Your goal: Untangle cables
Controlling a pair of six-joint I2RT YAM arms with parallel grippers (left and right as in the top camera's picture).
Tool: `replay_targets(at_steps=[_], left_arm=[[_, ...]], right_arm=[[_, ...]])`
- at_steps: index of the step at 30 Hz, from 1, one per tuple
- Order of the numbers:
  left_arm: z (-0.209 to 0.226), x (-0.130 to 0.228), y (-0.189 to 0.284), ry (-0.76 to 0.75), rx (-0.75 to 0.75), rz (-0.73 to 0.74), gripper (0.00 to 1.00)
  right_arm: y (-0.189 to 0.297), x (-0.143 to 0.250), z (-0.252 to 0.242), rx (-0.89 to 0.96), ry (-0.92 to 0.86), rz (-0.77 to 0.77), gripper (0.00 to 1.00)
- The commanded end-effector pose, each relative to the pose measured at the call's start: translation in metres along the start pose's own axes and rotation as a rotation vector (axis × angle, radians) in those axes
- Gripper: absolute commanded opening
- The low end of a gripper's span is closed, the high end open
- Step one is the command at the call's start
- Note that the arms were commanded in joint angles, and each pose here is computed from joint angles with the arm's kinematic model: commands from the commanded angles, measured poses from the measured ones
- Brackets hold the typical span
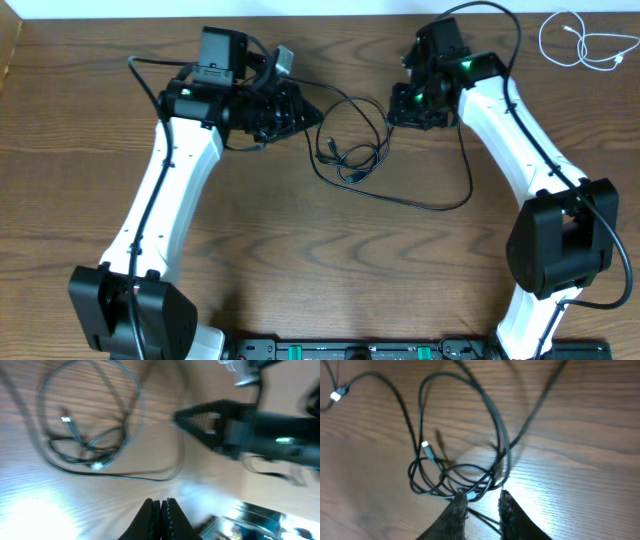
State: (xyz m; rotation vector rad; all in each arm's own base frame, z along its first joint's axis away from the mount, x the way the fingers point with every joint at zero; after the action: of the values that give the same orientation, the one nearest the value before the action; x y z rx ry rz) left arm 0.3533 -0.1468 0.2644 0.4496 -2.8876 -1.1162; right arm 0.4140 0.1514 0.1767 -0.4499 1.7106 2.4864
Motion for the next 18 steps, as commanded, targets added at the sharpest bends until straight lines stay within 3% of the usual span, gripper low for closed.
replay_targets(at_steps=[1, 6, 18], left_arm=[[0.006, 0.001, -0.008, -0.114, -0.182, -0.084, 0.08], [0.007, 0.008, -0.019, -0.154, -0.274, -0.106, 0.07], [0.002, 0.026, -0.050, -0.207, -0.323, -0.046, 0.08]], right_arm=[[0.002, 0.001, -0.019, 0.044, -0.024, 0.010, 0.30], [0.004, 0.005, -0.028, 0.057, -0.037, 0.033, 0.31], [0.008, 0.004, -0.043, 0.095, -0.058, 0.029, 0.44]])
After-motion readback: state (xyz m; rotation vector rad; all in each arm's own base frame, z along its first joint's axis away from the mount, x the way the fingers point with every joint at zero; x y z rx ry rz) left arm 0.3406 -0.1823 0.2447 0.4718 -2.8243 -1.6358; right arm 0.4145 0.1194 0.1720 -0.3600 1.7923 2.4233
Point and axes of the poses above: each gripper's point midway between its finger pads, its own y axis back along the fingers, its own z axis along the line the jaws close on, x = y × z, the point moved 6 cm from there along y, back along the fingers, and after that the axes turned 11 degrees about y, right-handed, at the moved point
